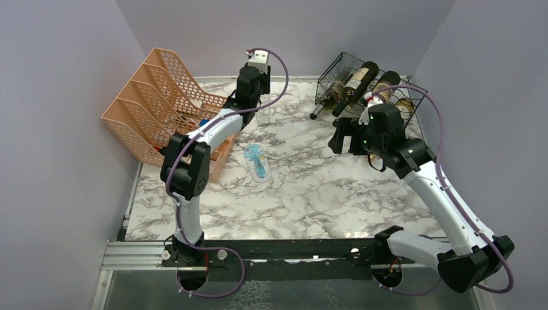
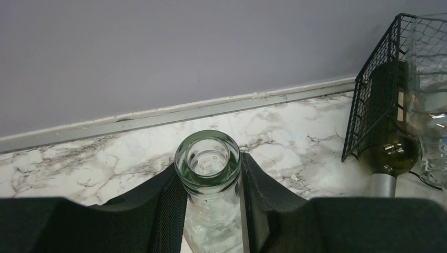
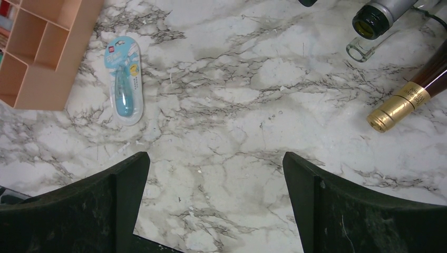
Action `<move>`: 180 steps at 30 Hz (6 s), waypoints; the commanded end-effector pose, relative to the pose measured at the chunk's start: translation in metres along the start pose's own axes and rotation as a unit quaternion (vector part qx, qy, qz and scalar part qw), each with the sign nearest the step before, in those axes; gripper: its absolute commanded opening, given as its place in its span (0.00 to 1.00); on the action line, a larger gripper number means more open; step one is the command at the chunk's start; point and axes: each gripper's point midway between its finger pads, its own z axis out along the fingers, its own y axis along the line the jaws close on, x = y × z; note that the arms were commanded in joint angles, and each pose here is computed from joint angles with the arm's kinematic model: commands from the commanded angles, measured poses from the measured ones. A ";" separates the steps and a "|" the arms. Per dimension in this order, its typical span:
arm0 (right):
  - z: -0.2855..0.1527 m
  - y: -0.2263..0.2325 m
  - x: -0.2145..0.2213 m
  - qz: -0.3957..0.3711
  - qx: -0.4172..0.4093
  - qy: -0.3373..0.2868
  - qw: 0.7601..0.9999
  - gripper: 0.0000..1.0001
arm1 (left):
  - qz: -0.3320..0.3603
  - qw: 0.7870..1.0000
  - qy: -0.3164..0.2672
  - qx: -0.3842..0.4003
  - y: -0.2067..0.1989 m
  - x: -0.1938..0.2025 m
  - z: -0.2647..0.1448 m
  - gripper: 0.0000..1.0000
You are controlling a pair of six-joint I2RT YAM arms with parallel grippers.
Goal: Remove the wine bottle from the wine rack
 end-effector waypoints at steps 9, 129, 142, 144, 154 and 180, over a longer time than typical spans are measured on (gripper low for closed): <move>-0.024 0.000 -0.023 0.011 0.008 -0.040 0.999 1.00 | 0.004 0.999 -0.044 0.016 0.005 -0.043 -0.028 0.97; 0.113 -0.145 -0.092 0.343 -0.031 -0.124 0.931 0.10 | -0.065 0.947 -0.056 0.309 -0.033 -0.050 -0.173 1.00; 0.042 -0.143 -0.092 0.268 0.009 -0.153 0.951 0.01 | -0.072 0.941 -0.059 0.325 -0.038 -0.055 -0.178 1.00; 0.025 -0.137 -0.095 0.241 0.012 -0.160 0.957 0.01 | -0.069 0.940 -0.062 0.328 -0.039 -0.056 -0.179 1.00; -0.035 -0.055 -0.094 0.122 -0.135 -0.129 0.975 0.01 | -0.071 0.916 -0.116 0.378 -0.053 -0.077 -0.201 1.00; -0.012 0.067 0.106 0.027 -0.254 0.288 0.923 0.01 | 0.451 0.733 -0.265 0.436 -0.159 0.040 -0.307 1.00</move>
